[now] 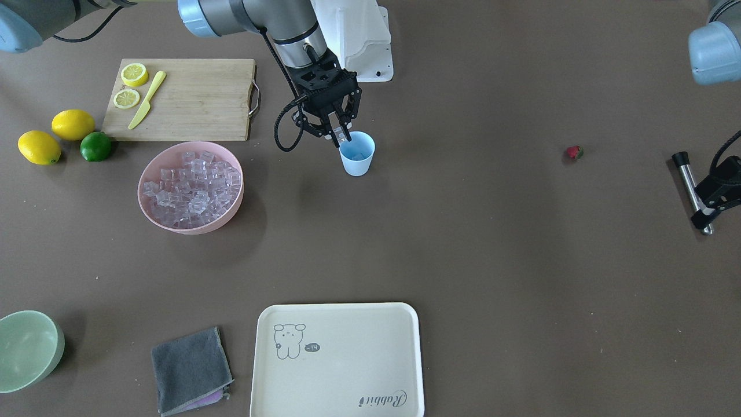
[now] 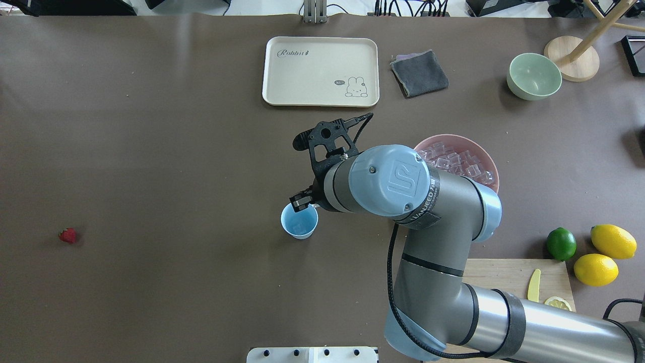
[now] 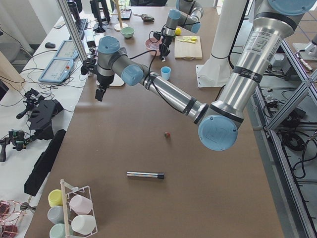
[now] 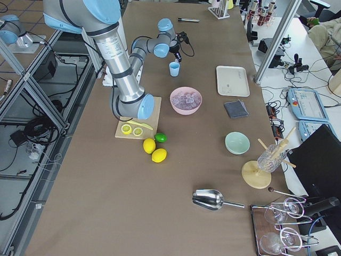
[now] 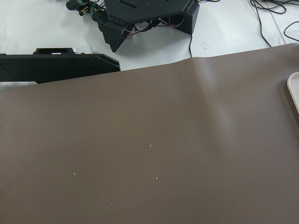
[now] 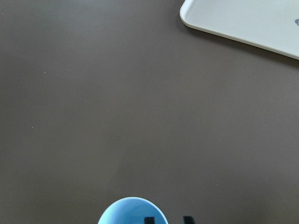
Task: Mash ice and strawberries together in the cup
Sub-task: 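Lower the ice cube into the blue cup and open the right gripper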
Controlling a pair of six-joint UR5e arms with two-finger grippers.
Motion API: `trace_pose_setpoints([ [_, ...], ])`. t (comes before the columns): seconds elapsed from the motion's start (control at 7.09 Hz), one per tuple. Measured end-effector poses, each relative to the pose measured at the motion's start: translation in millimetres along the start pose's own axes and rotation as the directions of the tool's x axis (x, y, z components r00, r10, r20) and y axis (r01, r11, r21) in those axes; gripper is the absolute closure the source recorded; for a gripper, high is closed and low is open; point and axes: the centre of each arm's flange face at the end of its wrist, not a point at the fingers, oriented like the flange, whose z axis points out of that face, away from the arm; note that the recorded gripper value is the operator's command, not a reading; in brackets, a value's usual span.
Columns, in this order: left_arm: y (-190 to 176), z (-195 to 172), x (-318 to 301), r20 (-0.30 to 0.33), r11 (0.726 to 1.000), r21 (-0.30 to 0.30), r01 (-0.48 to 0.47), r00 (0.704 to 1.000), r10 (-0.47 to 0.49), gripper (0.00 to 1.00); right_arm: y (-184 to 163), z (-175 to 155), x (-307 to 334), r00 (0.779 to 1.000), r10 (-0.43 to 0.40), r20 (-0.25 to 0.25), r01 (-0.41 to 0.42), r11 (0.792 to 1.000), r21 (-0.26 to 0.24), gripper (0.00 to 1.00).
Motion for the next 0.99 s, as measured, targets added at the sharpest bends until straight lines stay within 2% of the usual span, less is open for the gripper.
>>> trace_pose_setpoints([
  [0.42, 0, -1, 1, -0.001, 1.0, 0.003, -0.004, 1.0, 0.004, 0.02, 6, 5, -12, 1.0, -0.012, 0.001, 0.012, 1.0, 0.011, 1.0],
  [0.99, -1, 3, -2, 0.004, 1.0, -0.002, 0.0, 1.0, 0.0, 0.02, 10, 31, -14, 1.0, -0.019, 0.011, 0.019, 0.999, 0.031, 1.0],
])
